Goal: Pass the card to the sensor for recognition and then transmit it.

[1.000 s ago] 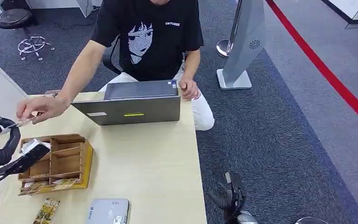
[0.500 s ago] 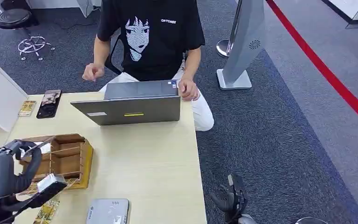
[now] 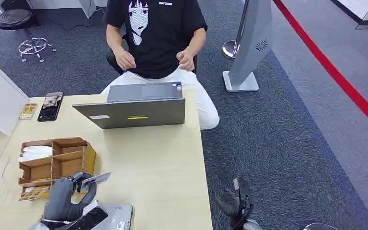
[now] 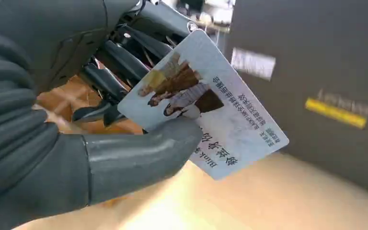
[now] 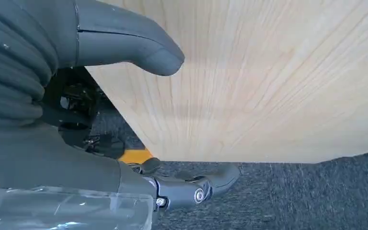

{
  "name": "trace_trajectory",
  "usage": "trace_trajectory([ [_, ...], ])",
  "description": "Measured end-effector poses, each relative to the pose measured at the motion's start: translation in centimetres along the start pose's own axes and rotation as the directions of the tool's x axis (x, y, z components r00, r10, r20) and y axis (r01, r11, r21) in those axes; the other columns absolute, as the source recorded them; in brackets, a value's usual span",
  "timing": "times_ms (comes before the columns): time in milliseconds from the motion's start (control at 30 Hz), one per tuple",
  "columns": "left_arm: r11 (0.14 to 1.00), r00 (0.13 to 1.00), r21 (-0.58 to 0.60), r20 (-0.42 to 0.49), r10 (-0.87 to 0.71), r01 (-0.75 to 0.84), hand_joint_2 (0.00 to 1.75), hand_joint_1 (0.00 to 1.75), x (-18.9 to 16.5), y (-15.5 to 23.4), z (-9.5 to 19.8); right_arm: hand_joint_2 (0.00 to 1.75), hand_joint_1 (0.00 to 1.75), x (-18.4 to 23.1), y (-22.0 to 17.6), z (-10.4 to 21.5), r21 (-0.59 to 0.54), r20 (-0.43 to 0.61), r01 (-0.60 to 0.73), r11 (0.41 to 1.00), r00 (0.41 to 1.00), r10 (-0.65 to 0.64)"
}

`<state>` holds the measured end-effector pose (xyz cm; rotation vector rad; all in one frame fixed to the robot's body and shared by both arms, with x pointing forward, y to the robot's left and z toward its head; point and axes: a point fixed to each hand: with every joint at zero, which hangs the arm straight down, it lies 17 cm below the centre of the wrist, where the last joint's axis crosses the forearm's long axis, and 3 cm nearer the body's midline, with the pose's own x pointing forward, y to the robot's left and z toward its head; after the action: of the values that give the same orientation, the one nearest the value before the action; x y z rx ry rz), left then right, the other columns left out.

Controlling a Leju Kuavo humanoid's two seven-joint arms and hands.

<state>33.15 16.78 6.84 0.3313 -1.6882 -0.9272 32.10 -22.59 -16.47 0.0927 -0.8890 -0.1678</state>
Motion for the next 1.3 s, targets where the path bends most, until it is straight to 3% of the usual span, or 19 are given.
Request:
trace_trajectory([
  [233,0.993,0.998,-0.101,-0.034,0.053,-0.056,1.75,1.75,0.3,-4.5,0.9,1.75,0.0,0.1,0.0,-0.1,-0.003,0.002,0.002,1.0,1.0,-0.002],
  [533,0.984,0.995,-0.154,-0.061,0.084,-0.092,1.75,1.75,1.4,-7.3,1.6,1.75,0.0,0.3,0.0,-0.2,-0.007,0.005,0.003,1.0,1.0,-0.003],
  [800,0.983,0.996,-0.169,-0.07,0.063,-0.074,1.75,1.75,1.6,-7.9,2.1,1.75,0.0,0.5,-0.3,-0.2,-0.014,0.008,0.005,1.0,1.0,-0.005],
  [1300,0.977,0.983,-0.208,-0.181,0.015,-0.053,1.75,1.75,-0.9,-7.7,6.0,1.75,0.0,0.7,-1.1,-0.3,-0.04,0.016,0.004,0.999,1.0,-0.003],
])
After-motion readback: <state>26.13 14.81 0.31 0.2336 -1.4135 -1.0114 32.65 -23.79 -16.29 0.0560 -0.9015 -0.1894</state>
